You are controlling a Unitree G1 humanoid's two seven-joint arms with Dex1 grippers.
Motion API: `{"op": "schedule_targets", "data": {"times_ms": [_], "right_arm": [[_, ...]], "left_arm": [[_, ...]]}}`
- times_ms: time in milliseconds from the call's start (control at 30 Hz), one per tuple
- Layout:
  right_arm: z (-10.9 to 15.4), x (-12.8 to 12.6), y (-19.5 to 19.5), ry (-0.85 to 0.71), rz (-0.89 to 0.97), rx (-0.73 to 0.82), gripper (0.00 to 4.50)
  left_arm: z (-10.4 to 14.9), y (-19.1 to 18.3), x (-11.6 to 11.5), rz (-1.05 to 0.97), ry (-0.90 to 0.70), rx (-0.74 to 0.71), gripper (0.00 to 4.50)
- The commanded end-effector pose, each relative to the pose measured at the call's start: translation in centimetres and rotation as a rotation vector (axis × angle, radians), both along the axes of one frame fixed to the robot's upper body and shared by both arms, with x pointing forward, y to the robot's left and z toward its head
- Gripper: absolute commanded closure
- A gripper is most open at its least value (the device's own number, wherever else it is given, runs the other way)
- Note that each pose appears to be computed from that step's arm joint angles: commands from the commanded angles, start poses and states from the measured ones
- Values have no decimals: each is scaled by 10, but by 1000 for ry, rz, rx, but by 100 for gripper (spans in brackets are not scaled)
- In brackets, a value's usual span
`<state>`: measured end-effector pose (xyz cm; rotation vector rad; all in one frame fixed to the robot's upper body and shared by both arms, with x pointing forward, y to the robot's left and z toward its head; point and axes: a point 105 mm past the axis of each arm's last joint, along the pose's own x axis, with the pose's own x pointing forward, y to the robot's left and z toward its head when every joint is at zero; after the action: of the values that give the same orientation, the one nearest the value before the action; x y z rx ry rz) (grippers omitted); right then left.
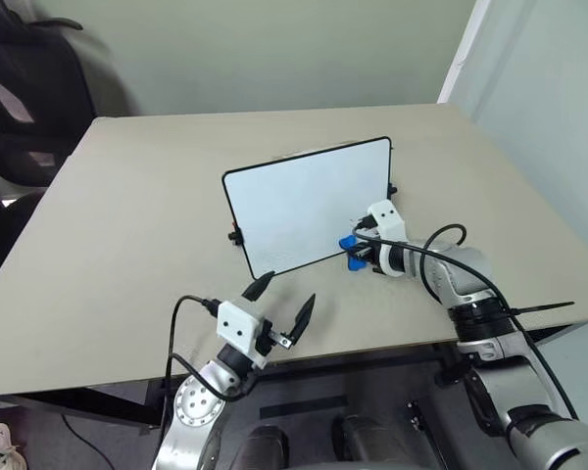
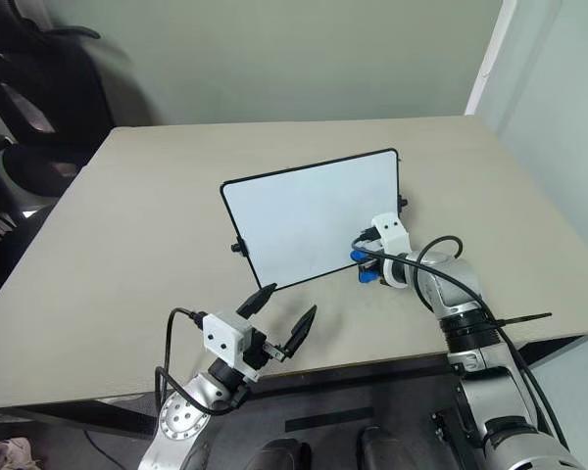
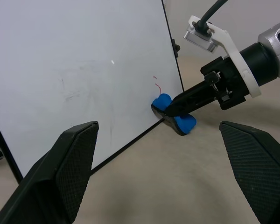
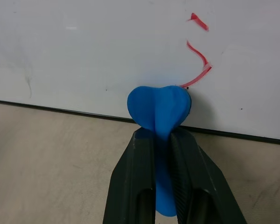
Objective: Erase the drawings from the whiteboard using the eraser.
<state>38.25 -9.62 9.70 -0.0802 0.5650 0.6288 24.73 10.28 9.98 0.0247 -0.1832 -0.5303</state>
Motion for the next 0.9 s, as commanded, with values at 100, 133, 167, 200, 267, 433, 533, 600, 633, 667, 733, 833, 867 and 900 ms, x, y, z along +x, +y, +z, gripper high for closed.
{"op": "schedule_targets", "data": {"times_ms": [100,133,167,200,267,433,533,600,633,667,733,833,867,900], "right_arm": [[16,9,-3,-49,-14,18,428],[24,12,-4,-76,-21,30,428],[30,15,-5,-99,-27,40,428],[40,18,-7,-128,-36,58,428],[54,21,-10,-172,-47,78,428],[79,27,-19,-262,-81,107,428],[84,27,-18,-279,-79,121,428],[83,22,-11,-265,-45,126,428],[77,19,-6,-236,-24,119,428],[69,16,-3,-204,-8,108,428],[50,11,1,-126,3,67,428],[22,5,0,-11,-16,32,428],[17,4,-1,18,-18,29,428],[11,1,-1,47,-20,20,428]], "left_arm": [[17,1,-3,-4,-62,-13,0],[17,1,-3,-5,-62,-13,0],[17,1,-3,-5,-62,-13,0],[18,2,-3,-6,-63,-12,0],[18,2,-3,-6,-63,-12,0],[18,2,-2,-6,-63,-12,0],[18,2,-2,-6,-63,-11,0],[18,2,-1,-7,-63,-9,0],[18,2,-1,-8,-64,-9,0],[18,2,-1,-8,-64,-8,0],[18,1,-1,-10,-63,-8,0],[17,0,0,-11,-63,-8,0],[17,0,0,-10,-63,-9,0],[17,0,1,-10,-63,-9,0]]}}
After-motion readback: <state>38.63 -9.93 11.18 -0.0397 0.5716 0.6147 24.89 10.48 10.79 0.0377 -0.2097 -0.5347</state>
